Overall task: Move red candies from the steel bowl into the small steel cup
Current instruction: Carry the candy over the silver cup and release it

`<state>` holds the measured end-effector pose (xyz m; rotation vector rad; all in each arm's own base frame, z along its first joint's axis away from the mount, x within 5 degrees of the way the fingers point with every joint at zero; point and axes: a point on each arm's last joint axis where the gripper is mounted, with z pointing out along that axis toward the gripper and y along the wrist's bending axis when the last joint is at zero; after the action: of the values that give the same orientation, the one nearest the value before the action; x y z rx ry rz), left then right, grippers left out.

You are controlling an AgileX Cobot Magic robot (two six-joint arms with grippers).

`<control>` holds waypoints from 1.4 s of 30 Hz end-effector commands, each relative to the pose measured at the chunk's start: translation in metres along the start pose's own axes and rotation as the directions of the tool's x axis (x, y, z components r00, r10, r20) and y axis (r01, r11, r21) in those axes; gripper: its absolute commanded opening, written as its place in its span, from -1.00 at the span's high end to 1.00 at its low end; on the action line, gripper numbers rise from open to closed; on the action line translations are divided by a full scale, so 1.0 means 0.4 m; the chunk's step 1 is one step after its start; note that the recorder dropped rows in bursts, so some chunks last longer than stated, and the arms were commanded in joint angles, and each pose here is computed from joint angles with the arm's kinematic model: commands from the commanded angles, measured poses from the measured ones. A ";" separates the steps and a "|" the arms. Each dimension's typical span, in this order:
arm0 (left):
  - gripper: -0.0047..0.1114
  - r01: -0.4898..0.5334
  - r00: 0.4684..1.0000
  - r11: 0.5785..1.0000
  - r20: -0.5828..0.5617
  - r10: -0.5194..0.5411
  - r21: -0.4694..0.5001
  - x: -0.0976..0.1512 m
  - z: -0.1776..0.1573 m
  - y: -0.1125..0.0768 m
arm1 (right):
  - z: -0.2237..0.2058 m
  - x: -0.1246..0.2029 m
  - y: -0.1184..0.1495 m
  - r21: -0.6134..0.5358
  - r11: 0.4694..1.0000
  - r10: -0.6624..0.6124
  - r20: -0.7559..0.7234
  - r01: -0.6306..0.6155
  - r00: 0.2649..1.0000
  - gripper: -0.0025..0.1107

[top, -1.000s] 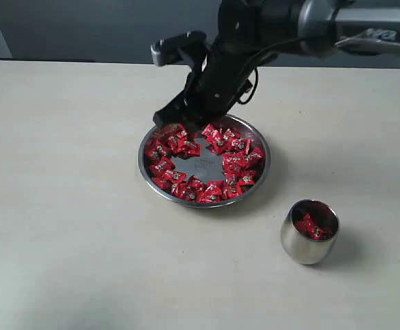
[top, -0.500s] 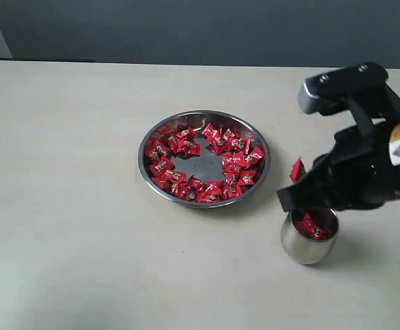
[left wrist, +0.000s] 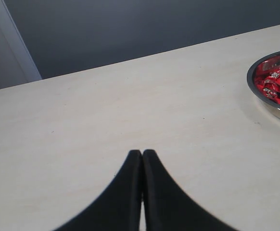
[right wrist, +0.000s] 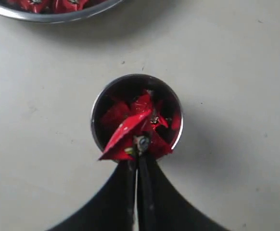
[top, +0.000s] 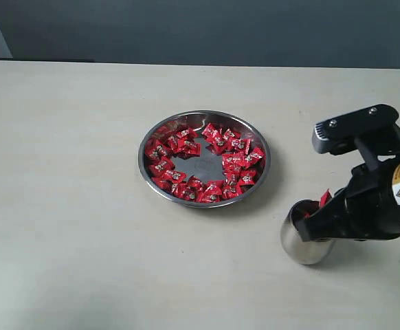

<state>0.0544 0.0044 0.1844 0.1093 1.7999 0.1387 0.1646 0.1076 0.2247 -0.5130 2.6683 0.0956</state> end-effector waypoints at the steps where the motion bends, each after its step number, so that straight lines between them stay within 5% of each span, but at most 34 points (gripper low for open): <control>1: 0.91 0.005 1.000 1.000 0.012 -0.005 0.000 -0.003 -0.001 0.000 | 0.026 -0.001 -0.001 0.021 1.000 -0.016 -0.029 0.017 0.999 0.96; 8: 0.91 0.005 1.000 1.000 0.012 -0.005 0.000 -0.003 -0.001 0.000 | 0.048 -0.014 0.007 0.006 1.000 -0.022 -0.007 0.022 1.000 0.49; 20: 0.91 0.005 1.000 1.000 0.012 -0.005 0.000 -0.003 -0.001 0.000 | 0.047 -0.004 -0.008 0.068 0.995 -0.072 -0.059 0.076 0.996 0.47; 26: 0.91 0.005 1.000 1.000 0.012 -0.005 0.000 -0.003 -0.001 0.000 | 0.047 -0.004 -0.008 0.066 0.995 -0.073 -0.055 0.076 0.996 0.12; 34: 0.91 0.005 1.000 1.000 0.012 -0.005 0.000 -0.003 -0.001 0.000 | 0.046 -0.010 -0.013 0.090 0.994 -0.061 -0.034 0.064 0.998 0.11; 37: 0.91 0.005 1.000 1.000 0.012 -0.005 0.000 -0.003 -0.001 0.000 | 0.047 -0.025 -0.005 0.059 0.997 -0.052 0.032 0.050 0.998 0.11; 42: 0.91 0.005 1.000 1.000 0.012 -0.005 0.000 -0.003 -0.001 0.000 | 0.036 -0.099 0.038 -0.123 0.992 0.008 0.354 0.038 0.935 0.17</control>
<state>0.0544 0.0044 0.1844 0.1093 1.7999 0.1387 0.1881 0.1247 0.2189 -0.5268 2.4901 0.1722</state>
